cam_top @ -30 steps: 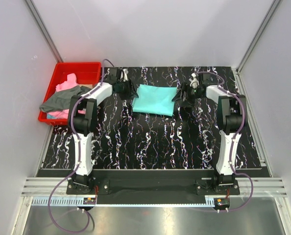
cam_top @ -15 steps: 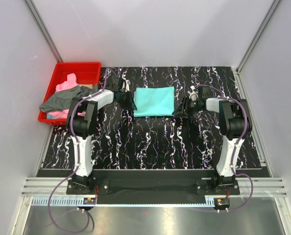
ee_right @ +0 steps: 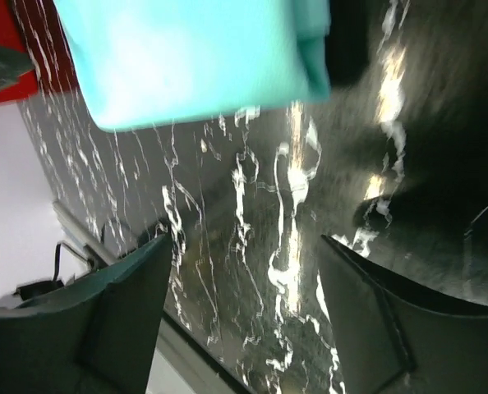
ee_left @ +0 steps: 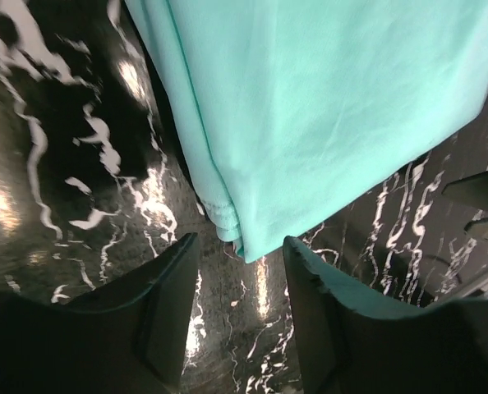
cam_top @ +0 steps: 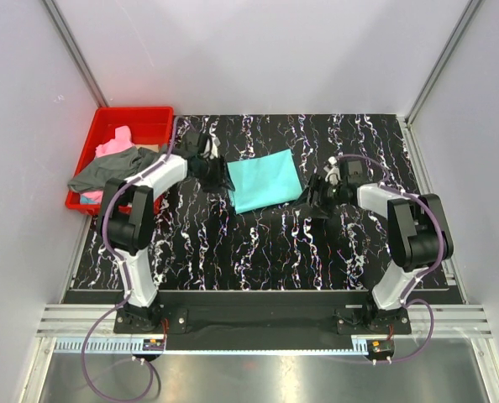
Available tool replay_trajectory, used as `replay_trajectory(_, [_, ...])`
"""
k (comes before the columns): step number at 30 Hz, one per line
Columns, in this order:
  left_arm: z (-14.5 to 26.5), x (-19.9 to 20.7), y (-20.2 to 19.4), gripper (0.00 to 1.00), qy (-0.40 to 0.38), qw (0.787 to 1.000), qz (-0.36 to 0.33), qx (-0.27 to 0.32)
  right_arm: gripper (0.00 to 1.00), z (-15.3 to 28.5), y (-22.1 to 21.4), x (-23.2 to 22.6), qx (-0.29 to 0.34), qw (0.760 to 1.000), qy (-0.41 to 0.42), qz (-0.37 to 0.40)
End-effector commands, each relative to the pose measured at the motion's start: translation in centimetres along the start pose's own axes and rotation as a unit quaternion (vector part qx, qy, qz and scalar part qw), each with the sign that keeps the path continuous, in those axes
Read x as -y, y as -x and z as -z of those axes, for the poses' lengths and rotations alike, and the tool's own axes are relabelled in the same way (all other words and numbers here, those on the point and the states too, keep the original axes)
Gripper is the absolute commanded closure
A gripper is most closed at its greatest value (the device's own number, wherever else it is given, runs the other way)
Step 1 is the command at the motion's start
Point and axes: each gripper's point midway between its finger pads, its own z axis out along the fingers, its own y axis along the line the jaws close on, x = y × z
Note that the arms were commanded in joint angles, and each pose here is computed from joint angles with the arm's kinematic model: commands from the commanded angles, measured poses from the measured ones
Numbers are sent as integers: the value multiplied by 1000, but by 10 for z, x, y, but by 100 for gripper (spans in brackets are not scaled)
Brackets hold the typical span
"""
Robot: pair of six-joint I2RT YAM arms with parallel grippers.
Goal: Fold and stack the t-shirts
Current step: Fold the tshirt
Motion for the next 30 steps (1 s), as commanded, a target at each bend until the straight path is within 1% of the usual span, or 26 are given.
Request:
replay_trajectory(1, [17,1,60,48,-2,998,-3,61,20,9,45,0,48,998,-34,29])
replay_trajectory(2, [15,1,66,48,-6,998,-3,59,20,9,51,2,49,997,-38,35])
replay_trajectory(3, [13,1,73,48,-8,998,-7,59,19,12,69,-5,62,996,-32,46])
replay_trajectory(4, [9,3,90,47,-11,998,-13,67,17,6,74,2,52,997,-31,43])
replay_trajectory(5, [5,2,93,47,-10,998,-13,61,17,3,75,5,37,998,-30,49])
replay_trajectory(6, [1,2,100,47,-11,998,-21,64,17,4,94,-6,45,997,-16,63])
replay_trajectory(7, [-13,-5,100,46,-9,998,-18,52,17,-7,91,-1,20,998,1,57])
replay_trajectory(8, [-11,1,114,46,-18,997,-28,65,17,-10,96,-1,15,998,9,66])
replay_trajectory(9, [-14,0,118,46,-20,997,-34,63,17,-11,106,-6,15,997,15,73])
replay_trajectory(10, [-26,-4,117,46,-26,998,-35,54,17,-19,104,-1,2,997,25,71])
replay_trajectory(11, [-26,1,127,46,-32,996,-49,64,18,-22,106,-1,-2,997,31,76])
replay_trajectory(12, [-29,1,129,46,-34,996,-53,64,19,-23,115,-5,2,996,39,83])
replay_trajectory(13, [-38,-4,129,46,-32,996,-53,59,20,-29,113,-3,-11,995,51,81])
replay_trajectory(16, [-49,-7,134,46,-36,995,-64,61,21,-37,117,-3,-21,994,67,87])
replay_trajectory(20, [-59,-7,139,45,-49,994,-73,71,25,-45,118,2,-20,993,74,88])
replay_trajectory(23, [-63,-9,141,46,-48,993,-73,74,31,-49,114,4,-23,993,85,83])
replay_trajectory(24, [-64,-9,141,47,-50,993,-72,75,34,-50,110,5,-25,993,86,81])
replay_trajectory(26, [-65,-7,142,57,-57,993,-70,79,38,-50,110,2,-20,992,97,79])
replay_trajectory(27, [-63,-4,144,63,-60,992,-70,82,43,-50,106,1,-23,991,105,74])
replay_trajectory(28, [-62,-2,145,68,-64,992,-68,83,45,-50,105,0,-23,992,108,65])
replay_trajectory(29, [-61,0,147,83,-68,992,-64,86,48,-51,106,0,-18,991,113,66])
replay_trajectory(30, [-56,6,149,90,-74,991,-64,90,54,-53,105,0,-18,992,115,54])
